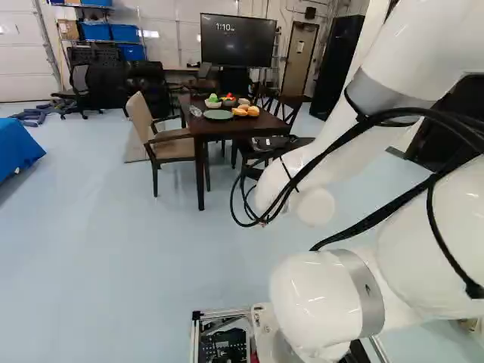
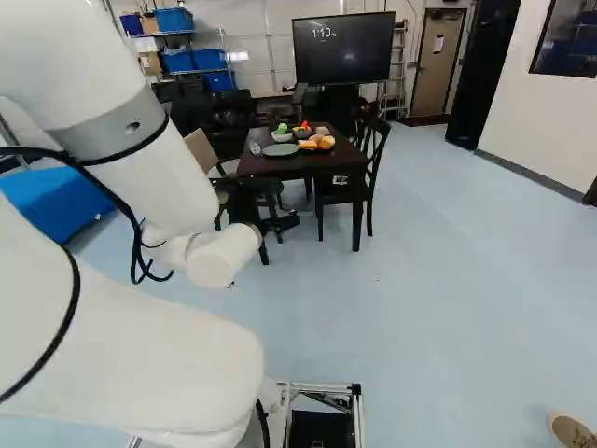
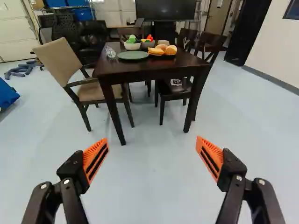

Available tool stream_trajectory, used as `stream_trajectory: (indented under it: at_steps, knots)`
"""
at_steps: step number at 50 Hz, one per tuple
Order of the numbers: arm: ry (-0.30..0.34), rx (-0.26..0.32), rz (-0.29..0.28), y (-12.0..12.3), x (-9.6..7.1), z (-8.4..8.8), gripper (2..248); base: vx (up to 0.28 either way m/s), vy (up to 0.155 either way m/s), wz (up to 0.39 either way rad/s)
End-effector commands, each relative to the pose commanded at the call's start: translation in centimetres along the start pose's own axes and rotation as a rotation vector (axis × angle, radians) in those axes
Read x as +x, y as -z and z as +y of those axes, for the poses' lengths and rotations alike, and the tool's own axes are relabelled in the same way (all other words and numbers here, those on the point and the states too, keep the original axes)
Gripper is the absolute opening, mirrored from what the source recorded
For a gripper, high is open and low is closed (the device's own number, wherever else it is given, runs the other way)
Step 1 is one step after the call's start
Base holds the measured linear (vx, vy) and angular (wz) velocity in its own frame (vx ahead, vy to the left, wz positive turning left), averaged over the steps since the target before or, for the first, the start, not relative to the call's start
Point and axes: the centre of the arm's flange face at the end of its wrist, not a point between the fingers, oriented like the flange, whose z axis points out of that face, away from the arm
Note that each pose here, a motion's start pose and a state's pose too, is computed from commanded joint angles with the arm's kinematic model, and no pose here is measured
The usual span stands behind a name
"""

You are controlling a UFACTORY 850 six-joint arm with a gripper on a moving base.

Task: Move the croissant to the empty plate

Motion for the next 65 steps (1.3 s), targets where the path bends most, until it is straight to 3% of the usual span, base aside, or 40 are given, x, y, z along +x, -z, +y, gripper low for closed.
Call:
stream_trajectory:
  at_steps: [65]
  knots:
    - [0.000, 0.000, 0.000, 0.00, 0.00, 0.00, 247, 0.073, -0.049, -0.001]
